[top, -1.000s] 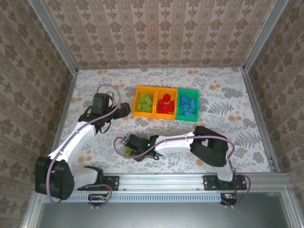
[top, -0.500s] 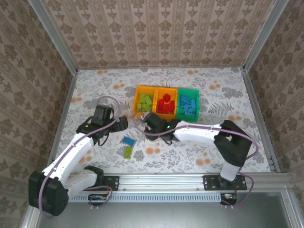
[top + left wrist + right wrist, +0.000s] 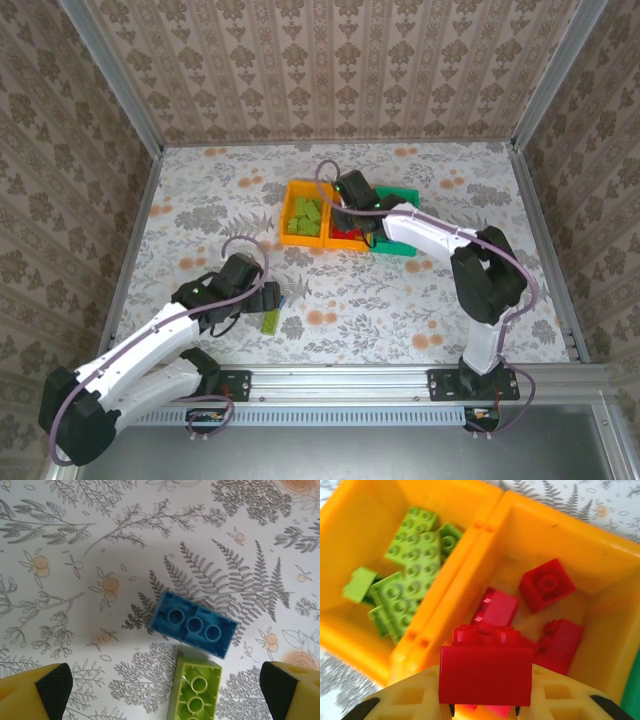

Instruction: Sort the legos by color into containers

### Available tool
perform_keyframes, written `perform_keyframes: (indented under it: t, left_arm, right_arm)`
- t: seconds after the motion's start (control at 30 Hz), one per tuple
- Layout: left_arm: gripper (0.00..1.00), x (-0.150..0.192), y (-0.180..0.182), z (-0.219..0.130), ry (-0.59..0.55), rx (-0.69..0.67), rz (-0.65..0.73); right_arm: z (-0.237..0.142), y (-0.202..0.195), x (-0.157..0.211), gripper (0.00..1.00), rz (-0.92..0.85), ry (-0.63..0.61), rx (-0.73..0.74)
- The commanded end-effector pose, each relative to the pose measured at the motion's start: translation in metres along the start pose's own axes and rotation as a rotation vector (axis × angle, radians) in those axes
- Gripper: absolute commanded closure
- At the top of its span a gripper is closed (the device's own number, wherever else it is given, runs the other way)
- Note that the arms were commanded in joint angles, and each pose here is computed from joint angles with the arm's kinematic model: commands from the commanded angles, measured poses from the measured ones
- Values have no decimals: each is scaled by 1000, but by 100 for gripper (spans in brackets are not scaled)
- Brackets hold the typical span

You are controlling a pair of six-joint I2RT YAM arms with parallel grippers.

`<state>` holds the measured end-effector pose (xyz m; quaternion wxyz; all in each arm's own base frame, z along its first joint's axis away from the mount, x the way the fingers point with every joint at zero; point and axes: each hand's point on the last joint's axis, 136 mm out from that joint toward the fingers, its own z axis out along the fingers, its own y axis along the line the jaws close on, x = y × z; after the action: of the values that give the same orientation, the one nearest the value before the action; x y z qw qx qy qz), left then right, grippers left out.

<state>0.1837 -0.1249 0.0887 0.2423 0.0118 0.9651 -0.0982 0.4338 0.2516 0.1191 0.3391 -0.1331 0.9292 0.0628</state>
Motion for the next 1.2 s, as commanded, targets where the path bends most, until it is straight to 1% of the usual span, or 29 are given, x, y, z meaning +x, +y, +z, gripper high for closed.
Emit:
perform_keyframes:
  t: [0.0,0.07,0.17,0.27,0.3,0.37,0.43,0.53,0.67,0.77,1.03,1.17]
  left_arm:
    - [1,19,2,0,36,-13,6]
    - [2,26,-3,1,50,-2,37]
    - [3,36,-8,5,71,-1,70]
    - [3,41,-15,11,77,23,86]
    - [4,43,-18,13,83,33,93]
    - [6,46,-21,17,96,36,104]
    - [7,53,-19,22,129,17,115]
    - [11,63,-21,30,174,13,131]
    - [17,71,-22,38,206,6,138]
    - [26,73,-22,43,215,-2,142]
    - [58,73,-27,52,235,-11,170]
    - [67,69,-30,51,236,-17,176]
  right_arm:
    - [13,-16,9,64,36,95,30]
    - [18,-23,9,60,63,112,39]
    - [21,-26,9,50,95,130,26]
    - [16,-25,4,36,113,119,10]
    - [14,-24,2,33,121,114,3]
    - [8,-22,-2,30,133,99,-11]
    - [0,-22,-8,25,149,79,-20]
    - [-14,-24,-15,17,180,44,-27]
    - [-30,-32,-22,14,229,5,-33]
    - [-42,-37,-26,13,251,-21,-37]
    - [-66,-51,-29,11,280,-70,-20]
    - [-75,-55,-28,11,284,-85,-16]
